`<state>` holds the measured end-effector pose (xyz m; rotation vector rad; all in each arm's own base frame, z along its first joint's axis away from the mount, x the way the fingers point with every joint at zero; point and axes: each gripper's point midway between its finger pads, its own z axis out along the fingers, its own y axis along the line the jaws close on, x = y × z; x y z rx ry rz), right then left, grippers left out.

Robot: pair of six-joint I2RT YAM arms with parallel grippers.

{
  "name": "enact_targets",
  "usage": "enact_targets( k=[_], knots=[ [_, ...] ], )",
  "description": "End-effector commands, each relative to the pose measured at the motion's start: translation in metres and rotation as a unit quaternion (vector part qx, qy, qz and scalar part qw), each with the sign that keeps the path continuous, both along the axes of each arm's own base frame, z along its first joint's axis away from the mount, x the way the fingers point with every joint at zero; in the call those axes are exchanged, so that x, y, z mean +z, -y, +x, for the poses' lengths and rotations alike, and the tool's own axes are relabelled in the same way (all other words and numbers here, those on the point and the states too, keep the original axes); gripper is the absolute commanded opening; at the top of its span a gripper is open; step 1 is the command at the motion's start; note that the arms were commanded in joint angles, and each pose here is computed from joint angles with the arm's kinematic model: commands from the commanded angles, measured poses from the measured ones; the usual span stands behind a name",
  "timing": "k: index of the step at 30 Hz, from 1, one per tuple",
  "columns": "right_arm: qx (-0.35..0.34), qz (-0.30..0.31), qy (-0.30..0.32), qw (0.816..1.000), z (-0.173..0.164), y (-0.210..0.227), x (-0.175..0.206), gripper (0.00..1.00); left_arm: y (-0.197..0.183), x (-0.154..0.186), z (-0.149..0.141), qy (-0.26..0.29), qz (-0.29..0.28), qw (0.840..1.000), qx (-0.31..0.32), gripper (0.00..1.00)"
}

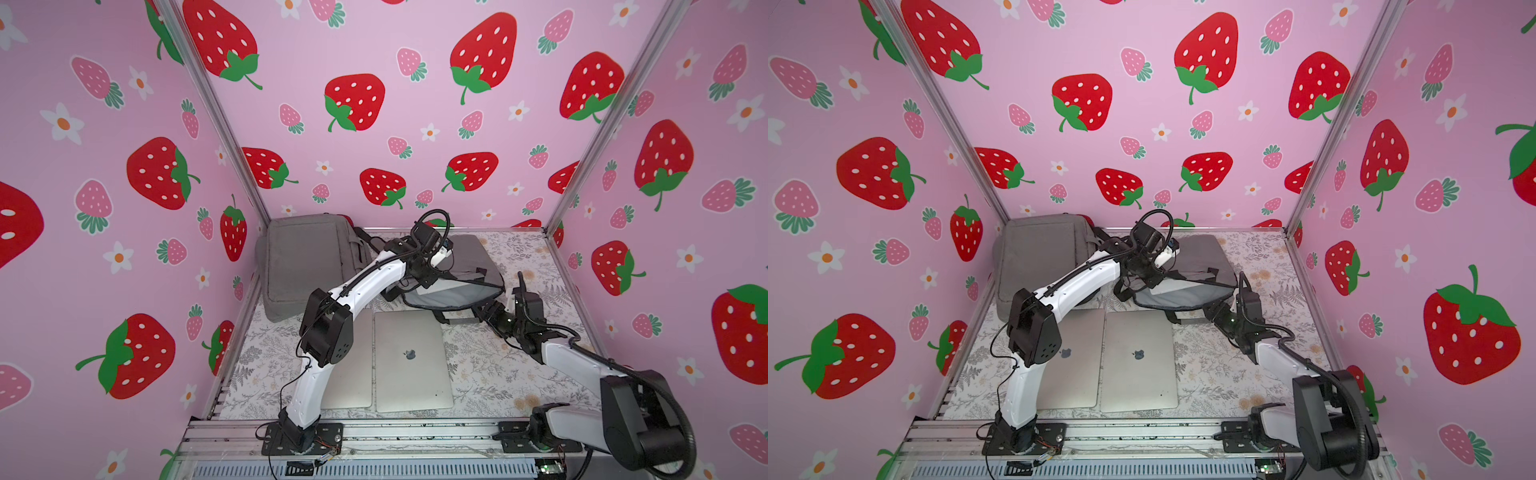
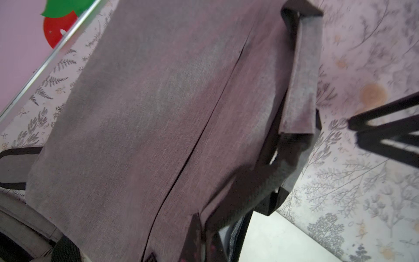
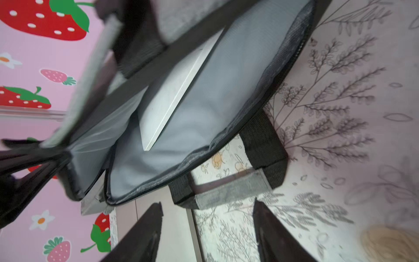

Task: Open the zippered laptop bag and take out the laptop
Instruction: Open the bag flap on the zippered laptop bag, then take out the laptop from the zippered laptop bag.

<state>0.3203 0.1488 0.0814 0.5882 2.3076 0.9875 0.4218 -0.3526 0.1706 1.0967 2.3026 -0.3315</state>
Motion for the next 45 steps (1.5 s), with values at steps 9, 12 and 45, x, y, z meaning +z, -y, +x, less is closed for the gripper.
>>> enact_targets(
  k=[9,12,45],
  knots=[
    [-0.066,0.109,0.057,0.99,0.085,-0.043,0.027,0.61,0.035,0.079,-0.004,-0.007,-0.159,0.987,0.0,0.0],
    [-0.07,0.123,0.047,0.989,0.095,-0.053,0.015,0.6,0.036,0.084,-0.005,-0.007,-0.169,0.986,-0.001,0.0],
    [-0.051,0.247,0.047,0.967,0.11,-0.133,0.025,0.51,0.022,0.084,0.017,-0.052,-0.214,0.975,0.022,0.0]
  ],
)
